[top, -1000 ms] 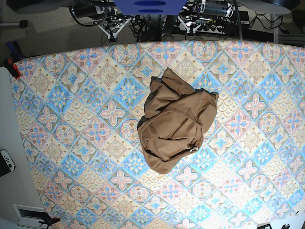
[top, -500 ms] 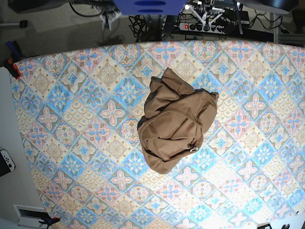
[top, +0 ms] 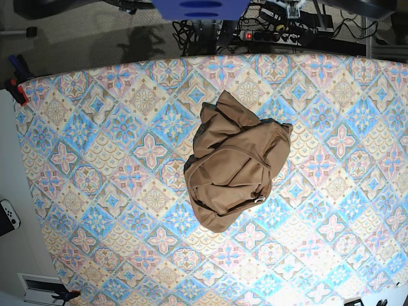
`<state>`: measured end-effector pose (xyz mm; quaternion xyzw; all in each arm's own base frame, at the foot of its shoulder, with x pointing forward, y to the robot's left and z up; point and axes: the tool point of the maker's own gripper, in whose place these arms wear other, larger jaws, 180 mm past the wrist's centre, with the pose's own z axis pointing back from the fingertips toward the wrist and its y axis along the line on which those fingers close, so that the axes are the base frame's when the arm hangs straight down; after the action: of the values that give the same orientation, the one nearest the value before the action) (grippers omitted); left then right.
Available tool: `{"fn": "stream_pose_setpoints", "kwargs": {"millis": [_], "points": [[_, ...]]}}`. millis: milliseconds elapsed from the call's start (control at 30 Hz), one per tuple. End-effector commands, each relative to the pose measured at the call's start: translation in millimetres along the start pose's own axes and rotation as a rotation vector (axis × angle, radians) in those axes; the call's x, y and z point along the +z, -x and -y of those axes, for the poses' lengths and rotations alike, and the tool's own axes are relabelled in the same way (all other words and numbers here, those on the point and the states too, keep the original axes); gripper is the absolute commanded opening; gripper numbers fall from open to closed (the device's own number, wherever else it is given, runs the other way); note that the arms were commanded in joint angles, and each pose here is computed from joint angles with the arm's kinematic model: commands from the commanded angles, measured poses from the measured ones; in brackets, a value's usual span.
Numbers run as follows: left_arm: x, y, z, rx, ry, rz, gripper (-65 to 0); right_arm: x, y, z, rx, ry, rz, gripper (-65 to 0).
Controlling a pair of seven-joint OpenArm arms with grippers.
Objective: Layout the t-shirt on the table in an organized manner, then fold the t-shirt properly
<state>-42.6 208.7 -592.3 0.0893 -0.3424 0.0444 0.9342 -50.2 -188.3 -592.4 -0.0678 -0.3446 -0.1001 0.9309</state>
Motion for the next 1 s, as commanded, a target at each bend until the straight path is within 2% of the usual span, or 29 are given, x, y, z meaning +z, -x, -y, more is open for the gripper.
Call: {"fn": "stream_pose_setpoints", "kwargs": {"millis": [0, 133, 200, 333, 433, 600, 767, 967], "points": [[-1, -3, 2, -0.001, 0.006, 0.013, -65.0, 5, -7, 3, 0.003, 0.005, 0.053, -64.8], [7, -14, 5, 0.002, 0.019, 0.087, -65.0, 23, -20, 8, 0.011, 0.009, 0.174, -64.7], [13, -25, 6, 0.003, 0.031, 0.14, -65.0, 30, -14, 10, 0.016, 0.009, 0.162, -64.7], [30, -67, 8, 0.012, 0.057, 0.304, -65.0, 27, -28, 10, 0.019, 0.003, 0.219, -65.0], [48, -100, 11, 0.019, 0.078, 0.415, -65.0, 43, -36, 17, 0.038, -0.005, 0.275, -65.0], [67, -131, 13, 0.027, 0.095, 0.51, -65.0, 54, -92, 18, 0.06, -0.038, 0.486, -65.0], [84, -153, 14, 0.035, 0.107, 0.574, -65.0, 80, -124, 16, 0.072, -0.062, 0.599, -65.0], [112, -205, 17, 0.057, 0.127, 0.722, -64.9, 111, -167, 7, 0.077, -0.1, 0.734, -65.0]]}}
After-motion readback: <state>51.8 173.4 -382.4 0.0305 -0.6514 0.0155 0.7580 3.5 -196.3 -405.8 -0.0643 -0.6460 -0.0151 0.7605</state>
